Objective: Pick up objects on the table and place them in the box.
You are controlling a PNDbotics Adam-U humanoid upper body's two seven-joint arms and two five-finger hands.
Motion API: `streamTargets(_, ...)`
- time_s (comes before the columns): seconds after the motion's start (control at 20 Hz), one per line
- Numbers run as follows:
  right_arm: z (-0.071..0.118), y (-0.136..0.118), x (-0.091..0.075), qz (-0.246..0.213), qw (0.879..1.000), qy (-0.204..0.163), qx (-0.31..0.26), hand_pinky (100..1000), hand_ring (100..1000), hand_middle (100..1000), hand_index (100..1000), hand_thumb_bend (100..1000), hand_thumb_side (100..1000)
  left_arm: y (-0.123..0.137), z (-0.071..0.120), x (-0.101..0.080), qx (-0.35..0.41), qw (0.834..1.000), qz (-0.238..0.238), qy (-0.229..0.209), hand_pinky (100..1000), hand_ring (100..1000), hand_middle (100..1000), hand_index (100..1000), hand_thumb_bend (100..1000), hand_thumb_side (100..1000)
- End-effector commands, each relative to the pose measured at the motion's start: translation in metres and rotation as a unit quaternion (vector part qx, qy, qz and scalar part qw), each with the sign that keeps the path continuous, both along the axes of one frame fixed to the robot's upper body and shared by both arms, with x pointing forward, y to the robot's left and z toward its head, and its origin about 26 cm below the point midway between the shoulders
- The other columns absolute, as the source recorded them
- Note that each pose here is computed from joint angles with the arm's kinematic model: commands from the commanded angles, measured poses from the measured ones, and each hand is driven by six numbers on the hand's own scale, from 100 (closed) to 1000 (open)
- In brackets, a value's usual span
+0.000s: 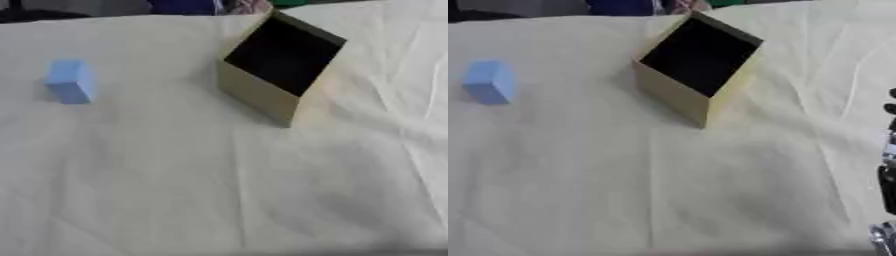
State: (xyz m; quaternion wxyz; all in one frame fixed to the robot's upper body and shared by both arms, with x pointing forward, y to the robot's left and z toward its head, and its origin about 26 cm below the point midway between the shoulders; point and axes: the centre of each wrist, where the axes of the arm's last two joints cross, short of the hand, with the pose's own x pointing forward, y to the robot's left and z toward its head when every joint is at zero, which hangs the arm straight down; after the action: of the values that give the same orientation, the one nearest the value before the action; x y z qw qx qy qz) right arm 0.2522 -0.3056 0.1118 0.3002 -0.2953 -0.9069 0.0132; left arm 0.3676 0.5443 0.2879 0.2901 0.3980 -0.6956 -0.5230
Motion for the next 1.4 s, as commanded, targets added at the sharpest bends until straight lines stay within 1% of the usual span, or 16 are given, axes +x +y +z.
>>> streamTargets(0.05,0.008,-0.002,0.0,0.008,1.0,-0.009,-0.012,656,819,639,735,100,822,0.0,0.013,0.003,0.033,0.999,-0.005,0.019,949,928,876,976,438,849)
streamTargets(0.25,0.009,-0.001,0.001,0.01,1.0,-0.009,-0.013,655,819,640,735,100,822,-0.012,0.014,0.014,0.049,0.998,-0.015,0.035,955,941,893,990,465,823)
streamTargets(0.3,0.009,-0.001,0.001,0.011,1.0,-0.009,-0.013,655,819,639,735,100,822,-0.014,0.014,0.016,0.055,0.998,-0.017,0.04,958,945,895,991,455,801)
streamTargets(0.35,0.009,-0.001,0.001,0.011,1.0,-0.009,-0.013,655,820,639,735,100,823,-0.016,0.014,0.017,0.063,0.997,-0.018,0.047,974,958,905,998,467,764)
streamTargets(0.5,0.009,0.0,0.001,0.012,1.0,-0.009,-0.013,655,820,639,735,100,823,-0.022,0.01,0.022,0.078,0.994,-0.023,0.073,984,960,891,992,510,709)
streamTargets(0.55,0.009,0.0,0.001,0.013,1.0,-0.008,-0.013,655,820,639,735,100,823,-0.022,0.008,0.023,0.079,0.993,-0.024,0.082,988,960,886,994,533,662)
streamTargets(0.65,0.009,0.0,0.001,0.013,1.0,-0.008,-0.013,655,820,639,735,100,823,-0.023,0.006,0.026,0.08,0.992,-0.026,0.098,990,960,889,1000,548,629)
streamTargets(0.7,0.009,0.001,0.001,0.014,1.0,-0.008,-0.013,655,820,639,735,100,823,-0.024,0.006,0.028,0.081,0.991,-0.027,0.105,993,962,892,1000,551,622)
streamTargets(0.8,0.009,0.001,0.001,0.015,1.0,-0.007,-0.013,655,820,638,735,100,822,-0.026,0.008,0.03,0.088,0.989,-0.028,0.119,998,970,906,1000,585,610)
streamTargets(1.05,0.009,0.001,0.001,0.016,1.0,-0.007,-0.014,654,820,638,735,100,823,-0.033,0.018,0.037,0.115,0.982,-0.029,0.144,1000,996,947,1000,652,612)
streamTargets(1.2,0.01,0.001,0.002,0.018,1.0,-0.006,-0.015,654,820,638,735,100,823,-0.041,0.025,0.043,0.129,0.98,-0.031,0.15,1000,1000,953,1000,686,619)
streamTargets(1.4,0.011,0.002,0.003,0.021,1.0,-0.008,-0.016,654,820,638,736,100,823,-0.055,0.033,0.053,0.135,0.979,-0.04,0.145,1000,1000,949,1000,679,622)
